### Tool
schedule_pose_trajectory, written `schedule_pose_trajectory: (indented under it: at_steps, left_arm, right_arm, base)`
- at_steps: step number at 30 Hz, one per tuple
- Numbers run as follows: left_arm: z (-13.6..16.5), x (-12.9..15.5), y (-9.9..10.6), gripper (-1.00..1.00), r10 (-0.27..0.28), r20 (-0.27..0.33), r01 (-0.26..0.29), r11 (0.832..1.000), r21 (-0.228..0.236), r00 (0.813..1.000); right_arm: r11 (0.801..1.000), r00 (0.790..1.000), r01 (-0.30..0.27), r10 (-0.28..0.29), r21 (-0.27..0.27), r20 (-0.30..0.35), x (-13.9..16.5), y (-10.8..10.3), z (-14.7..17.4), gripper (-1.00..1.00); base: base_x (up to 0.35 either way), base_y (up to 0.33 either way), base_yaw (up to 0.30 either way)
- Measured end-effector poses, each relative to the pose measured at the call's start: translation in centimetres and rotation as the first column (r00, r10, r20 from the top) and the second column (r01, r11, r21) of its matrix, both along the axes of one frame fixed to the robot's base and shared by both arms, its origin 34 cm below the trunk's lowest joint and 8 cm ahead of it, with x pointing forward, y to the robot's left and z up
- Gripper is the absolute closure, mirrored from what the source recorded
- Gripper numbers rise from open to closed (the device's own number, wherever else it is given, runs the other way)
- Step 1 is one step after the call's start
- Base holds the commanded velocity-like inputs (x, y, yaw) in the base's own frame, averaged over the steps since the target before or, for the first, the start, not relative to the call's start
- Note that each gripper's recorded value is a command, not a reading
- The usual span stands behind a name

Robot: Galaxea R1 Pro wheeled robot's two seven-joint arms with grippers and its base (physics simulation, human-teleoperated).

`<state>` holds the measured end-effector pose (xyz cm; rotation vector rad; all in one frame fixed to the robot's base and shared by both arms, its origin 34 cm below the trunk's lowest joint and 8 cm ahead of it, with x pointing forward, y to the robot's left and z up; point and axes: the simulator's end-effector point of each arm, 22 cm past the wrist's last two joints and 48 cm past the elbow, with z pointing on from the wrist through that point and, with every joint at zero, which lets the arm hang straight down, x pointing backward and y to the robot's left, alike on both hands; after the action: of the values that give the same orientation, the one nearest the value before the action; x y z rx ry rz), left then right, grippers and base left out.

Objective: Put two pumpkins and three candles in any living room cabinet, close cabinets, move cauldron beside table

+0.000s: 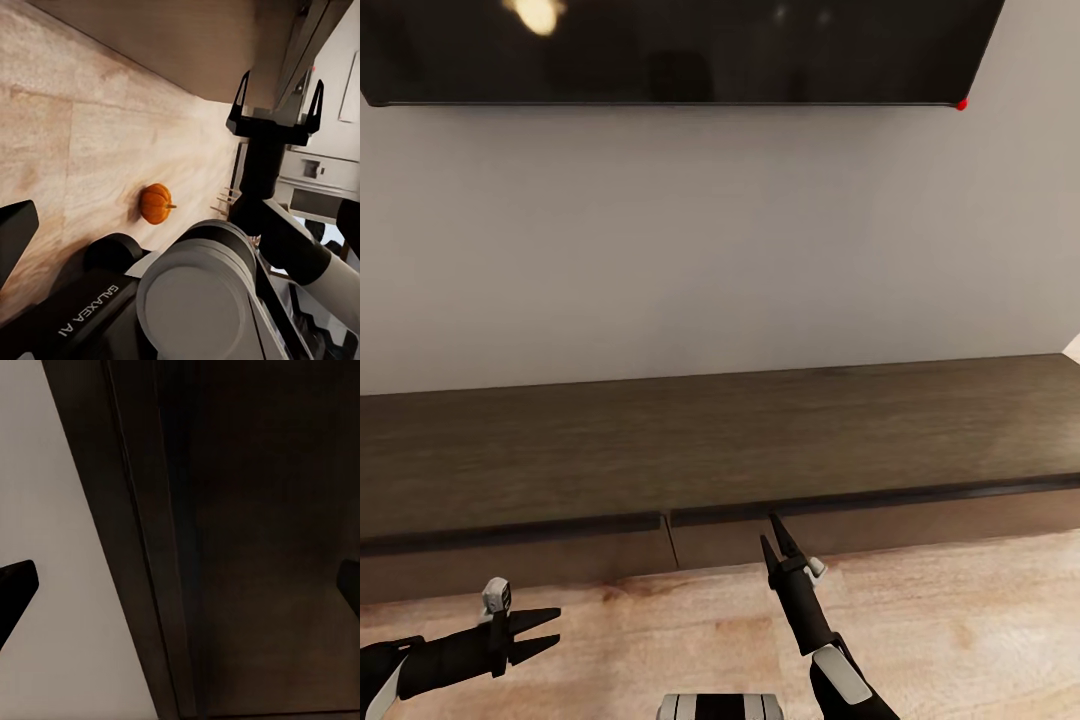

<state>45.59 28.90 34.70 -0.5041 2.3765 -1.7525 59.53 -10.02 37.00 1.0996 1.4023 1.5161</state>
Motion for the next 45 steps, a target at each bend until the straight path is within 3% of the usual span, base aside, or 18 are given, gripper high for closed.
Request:
schedule_pose_trajectory:
  at_steps: [40, 45]
  left_arm:
    - [0.0, 0.0, 0.0, -1.00, -0.001, 0.001, 0.001, 1.000, 0.000, 1.000]
    - [0.0, 0.0, 0.0, -1.00, -0.001, 0.001, 0.001, 1.000, 0.000, 1.000]
  right_arm:
    - [1.000, 1.000, -0.001, 0.001, -0.004, -0.013, 0.0, 0.0, -0.3, -1.00]
    - [0.999, 0.999, -0.038, 0.038, 0.009, -0.013, -0.3, 1.1, -0.2, -1.00]
  base:
    - [0.036, 0.003, 0.000]
    - [0.000, 0.000, 0.000]
